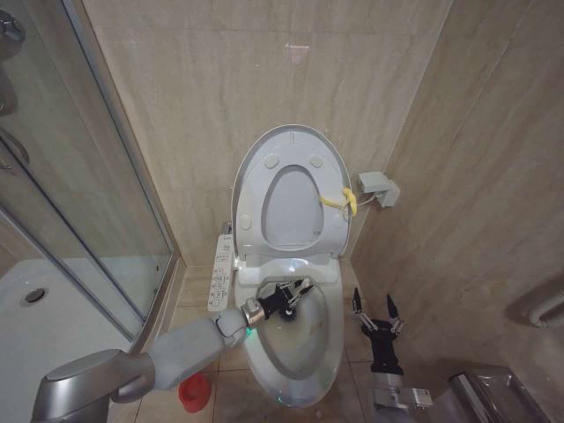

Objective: Open the toilet lid, clean the toilet bowl with a toilet brush, close the toilet lid, and flush.

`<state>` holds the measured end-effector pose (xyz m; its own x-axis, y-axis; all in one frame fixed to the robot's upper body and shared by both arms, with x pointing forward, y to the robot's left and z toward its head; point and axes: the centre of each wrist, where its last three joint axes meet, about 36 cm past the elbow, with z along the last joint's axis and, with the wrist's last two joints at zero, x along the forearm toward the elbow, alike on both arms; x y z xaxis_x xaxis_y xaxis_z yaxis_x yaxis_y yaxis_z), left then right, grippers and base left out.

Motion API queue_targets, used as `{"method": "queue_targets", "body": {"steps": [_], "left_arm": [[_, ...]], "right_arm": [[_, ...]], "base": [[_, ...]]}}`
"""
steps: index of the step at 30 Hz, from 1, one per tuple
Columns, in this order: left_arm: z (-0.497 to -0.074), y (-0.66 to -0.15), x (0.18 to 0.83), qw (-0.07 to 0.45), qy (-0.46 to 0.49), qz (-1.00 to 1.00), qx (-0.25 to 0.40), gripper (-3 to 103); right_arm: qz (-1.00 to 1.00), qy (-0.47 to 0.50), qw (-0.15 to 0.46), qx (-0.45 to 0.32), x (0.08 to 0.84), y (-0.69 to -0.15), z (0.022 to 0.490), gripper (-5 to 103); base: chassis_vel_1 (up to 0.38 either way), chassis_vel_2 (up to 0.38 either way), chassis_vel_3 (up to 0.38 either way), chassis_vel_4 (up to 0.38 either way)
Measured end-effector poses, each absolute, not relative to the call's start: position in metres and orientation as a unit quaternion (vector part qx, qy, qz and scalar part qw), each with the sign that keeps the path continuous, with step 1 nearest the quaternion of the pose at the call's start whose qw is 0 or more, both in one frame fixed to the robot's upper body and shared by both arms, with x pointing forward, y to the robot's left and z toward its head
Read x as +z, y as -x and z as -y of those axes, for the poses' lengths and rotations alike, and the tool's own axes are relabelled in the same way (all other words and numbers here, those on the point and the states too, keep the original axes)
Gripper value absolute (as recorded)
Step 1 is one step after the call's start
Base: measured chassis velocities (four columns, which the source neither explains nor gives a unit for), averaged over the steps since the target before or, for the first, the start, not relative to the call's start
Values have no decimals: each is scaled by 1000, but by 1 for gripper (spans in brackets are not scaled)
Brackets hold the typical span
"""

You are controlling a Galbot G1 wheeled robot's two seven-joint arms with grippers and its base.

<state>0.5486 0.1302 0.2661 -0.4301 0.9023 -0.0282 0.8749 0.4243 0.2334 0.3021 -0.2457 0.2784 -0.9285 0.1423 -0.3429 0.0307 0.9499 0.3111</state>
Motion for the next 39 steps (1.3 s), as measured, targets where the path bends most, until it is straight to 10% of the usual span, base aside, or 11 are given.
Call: {"method": "queue_targets", "body": {"steps": [31,39], "left_arm": [[35,-534,304,142,-529,-836,-37,22],[-4,-532,264,102,-530,-842,7,22]], "right_arm": [[-969,-46,184,156,276,-301,247,100],[-970,-44,184,154,276,-300,250,100]], "base": [[0,0,0,0],[0,0,0,0]]}}
